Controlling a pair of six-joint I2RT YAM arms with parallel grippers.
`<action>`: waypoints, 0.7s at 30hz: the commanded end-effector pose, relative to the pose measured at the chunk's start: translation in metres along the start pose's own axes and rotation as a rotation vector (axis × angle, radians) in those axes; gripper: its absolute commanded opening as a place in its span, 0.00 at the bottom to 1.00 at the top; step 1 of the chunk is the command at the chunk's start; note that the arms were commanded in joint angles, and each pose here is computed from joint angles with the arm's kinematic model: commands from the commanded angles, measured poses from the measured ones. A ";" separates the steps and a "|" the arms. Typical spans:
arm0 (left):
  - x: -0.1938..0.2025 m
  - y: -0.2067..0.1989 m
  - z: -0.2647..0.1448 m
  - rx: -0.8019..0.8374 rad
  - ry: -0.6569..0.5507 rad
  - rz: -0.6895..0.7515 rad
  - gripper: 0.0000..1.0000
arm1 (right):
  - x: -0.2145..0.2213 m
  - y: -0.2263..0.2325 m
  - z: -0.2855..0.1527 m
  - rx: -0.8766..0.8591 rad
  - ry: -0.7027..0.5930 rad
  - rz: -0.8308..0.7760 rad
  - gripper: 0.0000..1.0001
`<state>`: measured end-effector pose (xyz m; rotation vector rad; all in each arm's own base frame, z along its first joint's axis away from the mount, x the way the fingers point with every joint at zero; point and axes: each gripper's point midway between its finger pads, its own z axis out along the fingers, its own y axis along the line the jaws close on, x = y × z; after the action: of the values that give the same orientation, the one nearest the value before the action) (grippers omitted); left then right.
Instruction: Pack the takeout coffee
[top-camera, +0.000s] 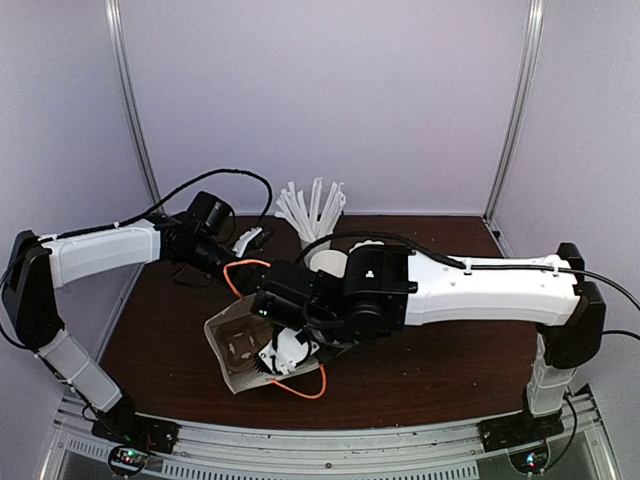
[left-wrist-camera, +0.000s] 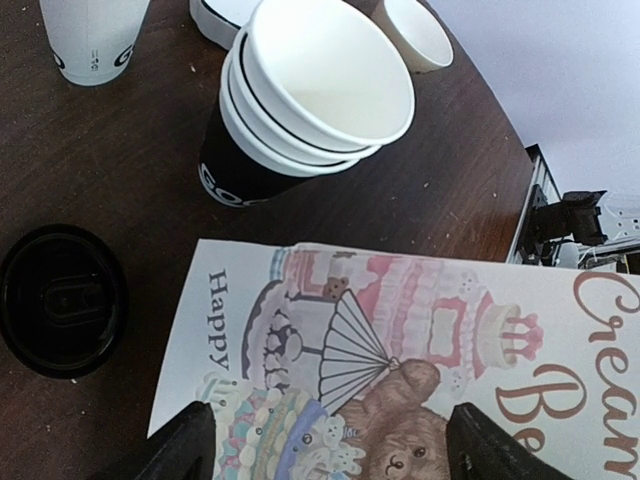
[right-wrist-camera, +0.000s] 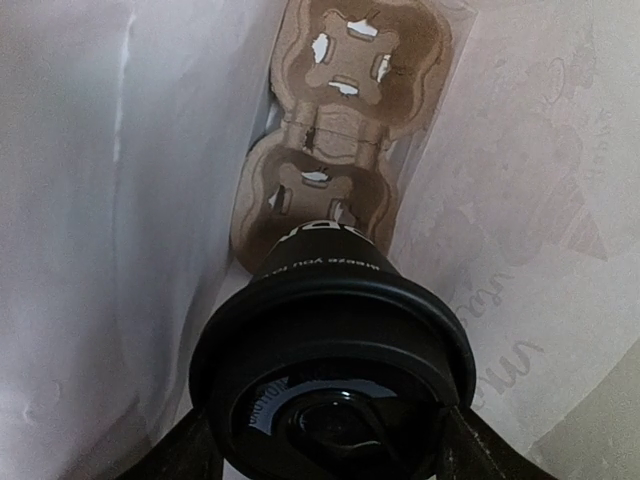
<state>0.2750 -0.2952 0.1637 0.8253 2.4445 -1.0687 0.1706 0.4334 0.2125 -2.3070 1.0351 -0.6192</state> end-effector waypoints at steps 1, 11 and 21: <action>-0.010 -0.017 -0.008 0.058 -0.058 0.038 0.83 | -0.004 -0.016 0.008 0.063 0.023 0.024 0.69; -0.008 -0.030 -0.008 0.121 -0.056 0.051 0.82 | -0.009 -0.022 0.021 0.056 0.013 0.092 0.69; -0.003 -0.042 -0.007 0.179 -0.052 0.079 0.81 | -0.004 -0.025 0.035 0.072 0.045 0.120 0.69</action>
<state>0.2573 -0.3080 0.1755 0.8780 2.3774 -1.2246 0.1875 0.4559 0.1997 -2.2287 1.0915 -0.6263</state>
